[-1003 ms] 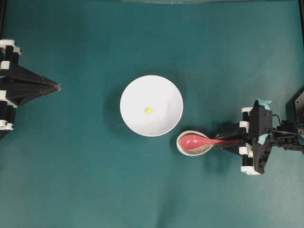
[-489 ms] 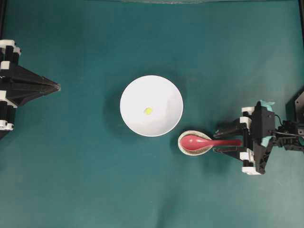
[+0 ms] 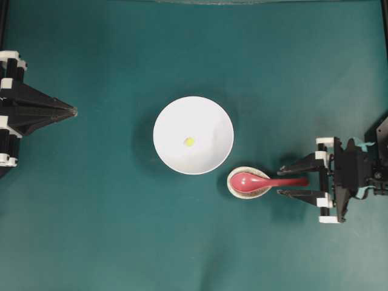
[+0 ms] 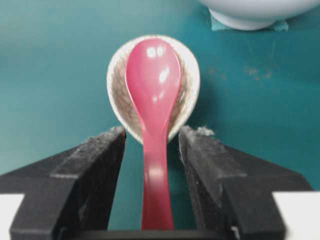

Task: Scoop the yellow hexagonal prism block from the bowl with a spoon using the right arm.
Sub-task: 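Close the right gripper on the spoon handle and adjust the grip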

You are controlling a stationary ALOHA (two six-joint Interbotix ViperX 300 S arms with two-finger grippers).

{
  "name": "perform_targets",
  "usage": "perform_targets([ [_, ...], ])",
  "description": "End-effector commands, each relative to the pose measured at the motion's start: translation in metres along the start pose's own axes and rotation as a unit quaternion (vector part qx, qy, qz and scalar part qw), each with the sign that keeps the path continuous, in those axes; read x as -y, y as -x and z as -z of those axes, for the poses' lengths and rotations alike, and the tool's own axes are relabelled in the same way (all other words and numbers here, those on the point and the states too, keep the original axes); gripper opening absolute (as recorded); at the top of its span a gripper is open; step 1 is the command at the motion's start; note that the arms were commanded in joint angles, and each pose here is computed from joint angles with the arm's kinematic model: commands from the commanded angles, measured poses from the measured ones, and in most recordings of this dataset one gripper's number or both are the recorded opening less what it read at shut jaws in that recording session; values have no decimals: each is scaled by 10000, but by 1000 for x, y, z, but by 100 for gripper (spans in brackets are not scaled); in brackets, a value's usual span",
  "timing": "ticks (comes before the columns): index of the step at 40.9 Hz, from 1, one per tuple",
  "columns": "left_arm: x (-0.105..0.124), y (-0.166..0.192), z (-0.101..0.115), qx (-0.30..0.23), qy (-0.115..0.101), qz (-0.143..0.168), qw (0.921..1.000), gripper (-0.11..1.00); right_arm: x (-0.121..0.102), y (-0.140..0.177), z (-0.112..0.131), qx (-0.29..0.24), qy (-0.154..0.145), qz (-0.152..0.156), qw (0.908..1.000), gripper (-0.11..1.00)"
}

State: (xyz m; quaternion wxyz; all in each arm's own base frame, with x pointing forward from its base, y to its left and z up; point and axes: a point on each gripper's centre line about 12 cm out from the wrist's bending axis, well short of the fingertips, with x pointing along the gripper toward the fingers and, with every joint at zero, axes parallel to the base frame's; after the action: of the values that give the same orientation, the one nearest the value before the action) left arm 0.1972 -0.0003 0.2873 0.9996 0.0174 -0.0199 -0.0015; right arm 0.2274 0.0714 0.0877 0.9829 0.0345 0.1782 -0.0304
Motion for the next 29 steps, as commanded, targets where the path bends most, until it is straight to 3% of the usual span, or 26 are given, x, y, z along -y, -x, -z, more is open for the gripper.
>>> perform_targets([
  [1,0,-3,-10,115,-31,0,9999,-1,-2,-6,4,72,-30,47,10000,53],
  [7,0,-3,-9,107,-31,0,9999,-1,-3,-9,14,186,-76,76,9998,53],
  [29,0,-3,-9,107,-31,0,9999,-1,-4,-6,15,350,7,11,9994,53],
])
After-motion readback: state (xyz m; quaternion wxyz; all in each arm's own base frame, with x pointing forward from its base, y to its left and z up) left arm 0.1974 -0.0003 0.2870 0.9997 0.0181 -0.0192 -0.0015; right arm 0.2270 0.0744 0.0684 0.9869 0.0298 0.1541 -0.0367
